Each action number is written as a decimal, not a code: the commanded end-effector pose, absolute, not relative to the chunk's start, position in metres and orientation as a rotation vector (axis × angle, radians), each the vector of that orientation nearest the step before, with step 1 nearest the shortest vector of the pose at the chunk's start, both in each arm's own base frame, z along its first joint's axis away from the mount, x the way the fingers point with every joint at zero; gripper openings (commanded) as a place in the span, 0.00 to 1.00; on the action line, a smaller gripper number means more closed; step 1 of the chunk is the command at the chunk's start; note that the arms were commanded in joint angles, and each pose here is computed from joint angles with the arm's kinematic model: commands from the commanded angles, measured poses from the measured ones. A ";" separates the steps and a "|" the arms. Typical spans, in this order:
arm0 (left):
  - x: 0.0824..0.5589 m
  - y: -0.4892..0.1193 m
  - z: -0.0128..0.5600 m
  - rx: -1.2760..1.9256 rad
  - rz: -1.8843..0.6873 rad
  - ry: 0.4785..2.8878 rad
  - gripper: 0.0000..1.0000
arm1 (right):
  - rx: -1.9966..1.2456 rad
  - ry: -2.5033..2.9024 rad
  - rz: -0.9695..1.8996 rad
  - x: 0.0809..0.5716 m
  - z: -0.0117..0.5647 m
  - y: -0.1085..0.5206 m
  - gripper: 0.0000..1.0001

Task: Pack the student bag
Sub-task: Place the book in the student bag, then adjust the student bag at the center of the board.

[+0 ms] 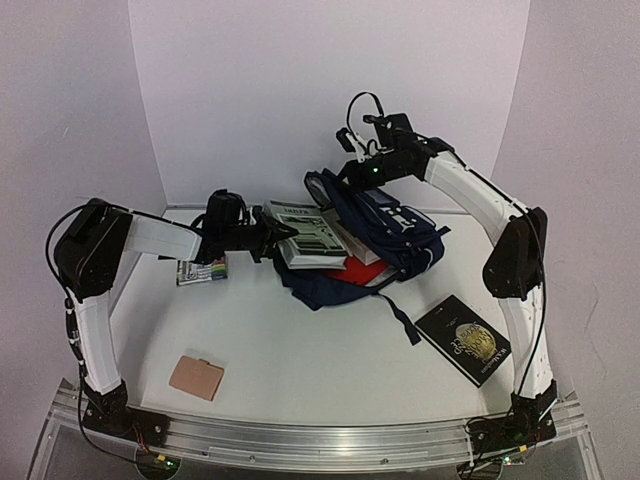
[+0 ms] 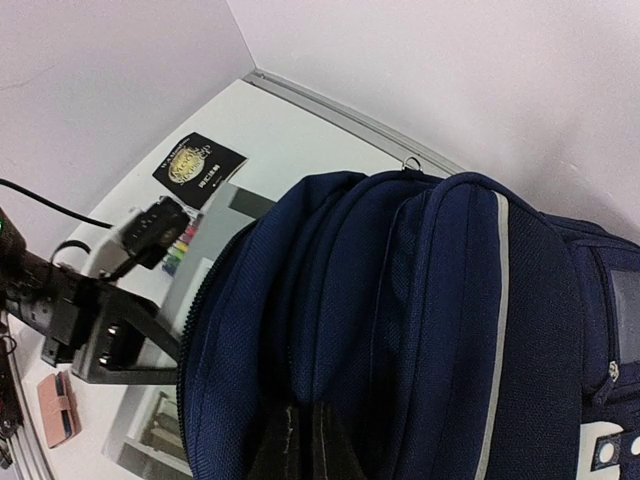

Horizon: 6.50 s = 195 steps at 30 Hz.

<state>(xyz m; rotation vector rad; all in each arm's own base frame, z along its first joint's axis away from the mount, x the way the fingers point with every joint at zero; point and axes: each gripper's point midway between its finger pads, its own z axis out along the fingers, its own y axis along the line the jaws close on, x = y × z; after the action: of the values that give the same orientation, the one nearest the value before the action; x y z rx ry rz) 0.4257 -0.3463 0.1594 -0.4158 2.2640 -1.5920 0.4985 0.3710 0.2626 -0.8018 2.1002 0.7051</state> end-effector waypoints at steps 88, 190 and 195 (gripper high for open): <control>0.325 -0.441 0.076 1.774 -0.595 1.830 0.48 | -0.711 2.194 1.244 0.431 0.256 0.361 0.00; 0.245 -0.458 0.219 1.646 0.045 1.171 0.00 | -1.587 2.263 0.577 0.346 0.183 0.300 0.98; 0.244 -0.457 0.219 1.647 0.045 1.168 0.00 | -1.547 2.294 0.425 0.350 0.157 0.304 0.98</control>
<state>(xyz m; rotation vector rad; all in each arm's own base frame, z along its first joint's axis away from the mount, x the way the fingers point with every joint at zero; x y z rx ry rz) 0.2441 -0.4497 0.1468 1.8105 1.2490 0.0913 0.3584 0.2983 0.1548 -1.5715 2.3086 0.5248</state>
